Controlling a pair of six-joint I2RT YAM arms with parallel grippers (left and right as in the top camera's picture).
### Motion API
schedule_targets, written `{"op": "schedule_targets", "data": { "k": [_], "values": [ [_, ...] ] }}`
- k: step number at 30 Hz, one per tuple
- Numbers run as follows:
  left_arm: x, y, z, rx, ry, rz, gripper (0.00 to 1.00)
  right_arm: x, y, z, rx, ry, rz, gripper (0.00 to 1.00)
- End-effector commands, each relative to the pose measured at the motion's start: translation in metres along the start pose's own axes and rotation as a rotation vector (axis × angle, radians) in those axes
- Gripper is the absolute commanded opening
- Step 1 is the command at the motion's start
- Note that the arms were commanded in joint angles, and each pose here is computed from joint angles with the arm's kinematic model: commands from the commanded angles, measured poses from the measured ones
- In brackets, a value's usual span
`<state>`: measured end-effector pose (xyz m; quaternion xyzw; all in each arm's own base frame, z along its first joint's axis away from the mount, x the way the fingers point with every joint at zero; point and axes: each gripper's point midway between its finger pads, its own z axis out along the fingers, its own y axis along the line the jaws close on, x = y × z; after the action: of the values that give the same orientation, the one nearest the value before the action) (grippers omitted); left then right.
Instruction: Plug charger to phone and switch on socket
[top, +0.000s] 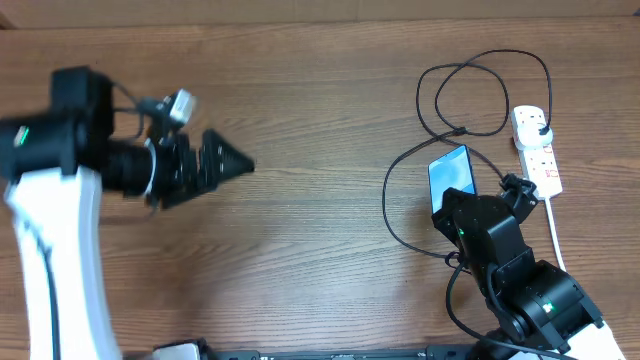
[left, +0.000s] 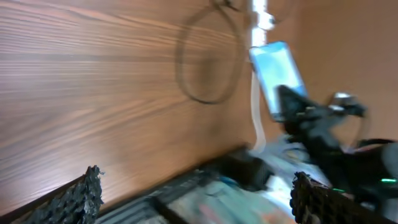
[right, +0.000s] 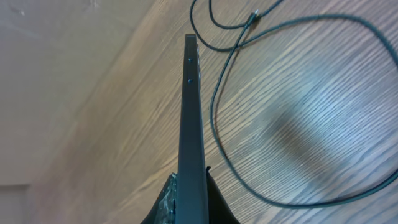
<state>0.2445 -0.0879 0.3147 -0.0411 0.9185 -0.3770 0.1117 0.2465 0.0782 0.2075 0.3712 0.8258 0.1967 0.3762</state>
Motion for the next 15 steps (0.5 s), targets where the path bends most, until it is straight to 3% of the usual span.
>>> {"op": "schedule_targets", "data": {
  "k": [1,8,11,15],
  "values": [
    [0.023,0.016,-0.034,-0.248,-0.151,0.015,1.00,-0.006,0.011,-0.001,-0.033,-0.019,0.147,0.04],
    [0.085,0.008,-0.058,-0.299,-0.321,0.113,1.00,0.016,0.040,0.017,-0.101,0.105,0.196,0.04],
    [0.131,0.024,-0.049,-0.294,-0.387,0.024,1.00,0.041,0.065,0.025,-0.177,0.249,0.196,0.04],
    [0.163,0.059,-0.039,-0.327,-0.492,-0.241,1.00,0.065,0.095,0.025,-0.283,0.399,0.194,0.04]
  ]
}}
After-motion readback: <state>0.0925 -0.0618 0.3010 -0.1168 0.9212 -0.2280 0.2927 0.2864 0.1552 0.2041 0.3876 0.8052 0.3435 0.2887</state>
